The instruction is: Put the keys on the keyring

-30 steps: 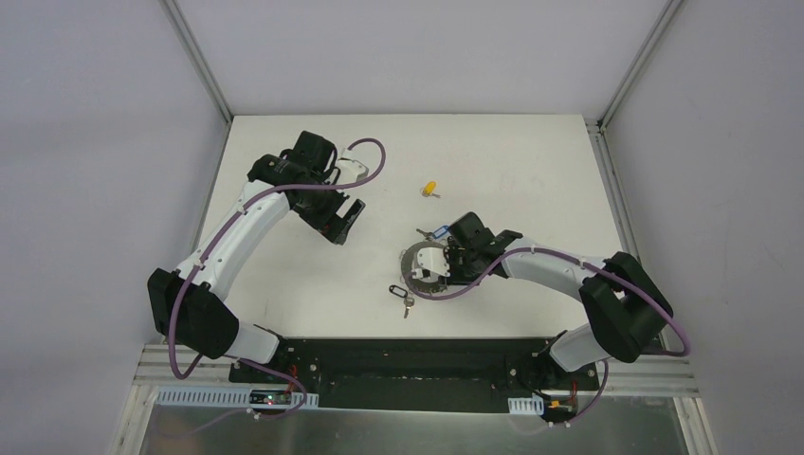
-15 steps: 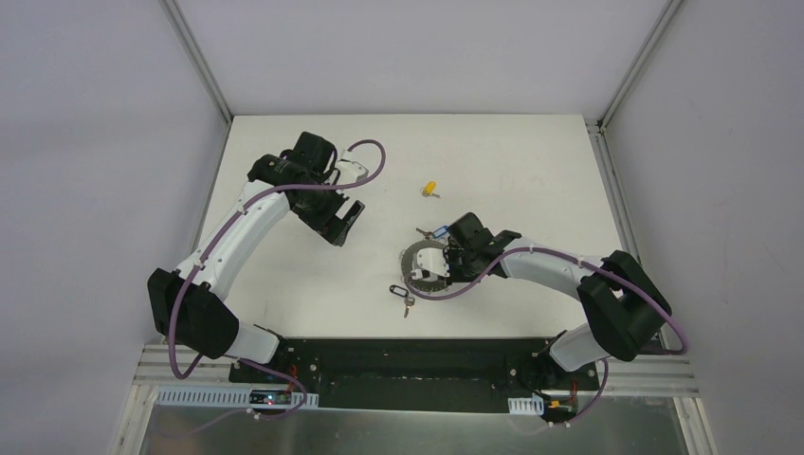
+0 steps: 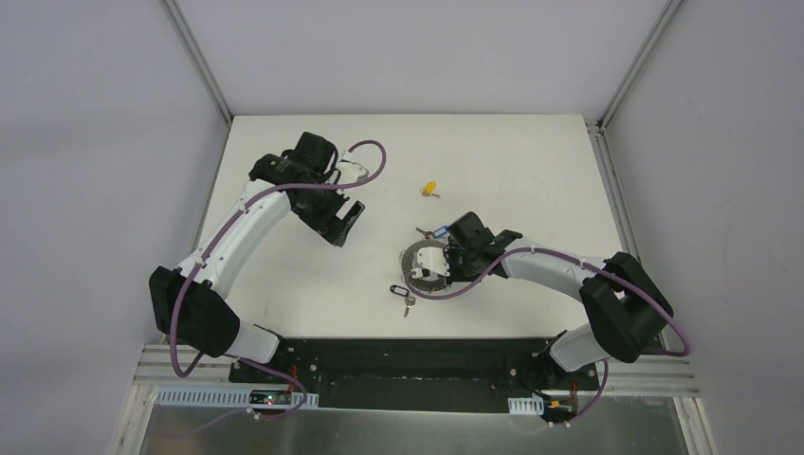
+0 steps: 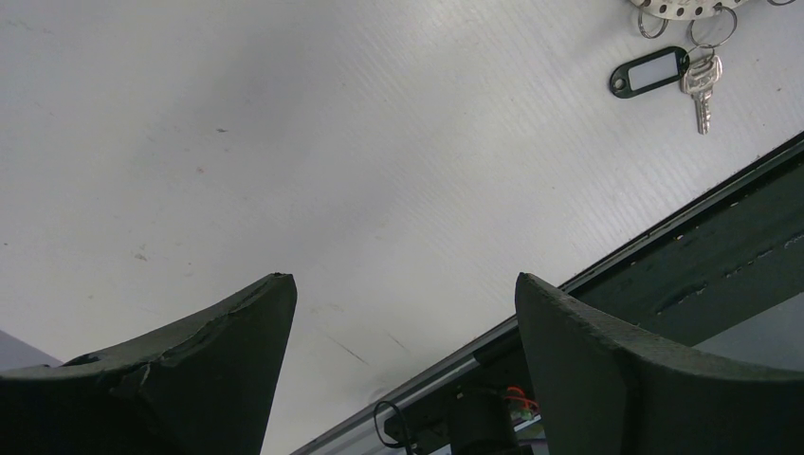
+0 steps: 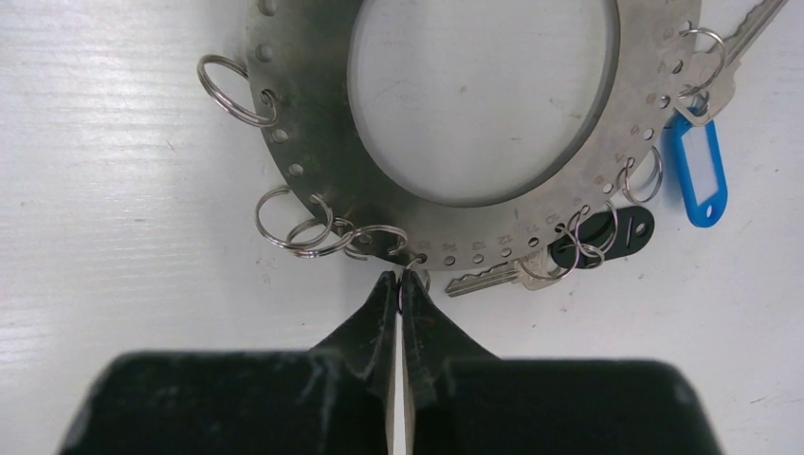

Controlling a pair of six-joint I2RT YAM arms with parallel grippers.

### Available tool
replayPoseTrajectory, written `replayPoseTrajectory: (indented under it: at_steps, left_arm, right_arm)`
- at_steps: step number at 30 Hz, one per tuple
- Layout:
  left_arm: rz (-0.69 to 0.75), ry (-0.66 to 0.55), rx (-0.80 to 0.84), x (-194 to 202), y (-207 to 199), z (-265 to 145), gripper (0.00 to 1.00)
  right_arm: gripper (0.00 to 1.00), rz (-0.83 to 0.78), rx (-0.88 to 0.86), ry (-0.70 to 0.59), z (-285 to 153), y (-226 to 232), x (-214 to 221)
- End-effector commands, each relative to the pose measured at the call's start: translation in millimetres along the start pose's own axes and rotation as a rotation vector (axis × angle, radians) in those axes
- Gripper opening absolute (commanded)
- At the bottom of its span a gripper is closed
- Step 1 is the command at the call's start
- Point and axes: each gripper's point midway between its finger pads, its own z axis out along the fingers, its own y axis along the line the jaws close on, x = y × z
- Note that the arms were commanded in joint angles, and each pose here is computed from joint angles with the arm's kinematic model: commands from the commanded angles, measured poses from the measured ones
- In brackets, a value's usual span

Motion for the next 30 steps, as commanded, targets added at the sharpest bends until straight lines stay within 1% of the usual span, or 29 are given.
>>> replayPoseTrajectory:
  at_steps: [1,7,14,16,20,22,25,30]
  left_arm:
    - [0.01,0.007,0.008,0.2,0.3,-6.1,0.88]
    - [0.025,-0.011,0.065,-4.1,-9.1,-8.1,0.87]
    - [0.056,-0.108,0.164,-20.7,-27.3,-14.3,0.88]
    - [0.057,-0.154,0.206,-29.8,-35.0,-16.8,0.87]
    - [0.068,-0.265,0.314,-53.4,-55.0,-24.4,0.85]
    - [0.092,-0.321,0.358,-65.1,-65.3,-29.0,0.83]
    - [0.123,-0.4,0.447,-82.3,-86.4,-38.2,0.78]
    - [0.199,-0.479,0.562,-104.2,-123.5,-52.5,0.73]
  right_arm:
    - [0.0,0.009,0.028,-0.02,-16.0,-8.3,-10.7]
    - [0.0,0.038,0.045,-0.075,-31.5,-15.4,-23.7]
    - [0.0,0.112,0.049,-0.18,-51.6,-21.6,-39.1]
    - [0.0,0.143,0.054,-0.234,-60.6,-26.2,-46.8]
    - [0.0,0.217,0.057,-0.386,-88.7,-38.8,-69.3]
    - [0.0,0.248,0.045,-0.475,-103.8,-42.7,-82.9]
    - [0.0,0.295,0.04,-0.567,-122.2,-50.4,-96.6]
    - [0.0,0.363,0.017,-0.702,-151.2,-62.3,-115.8]
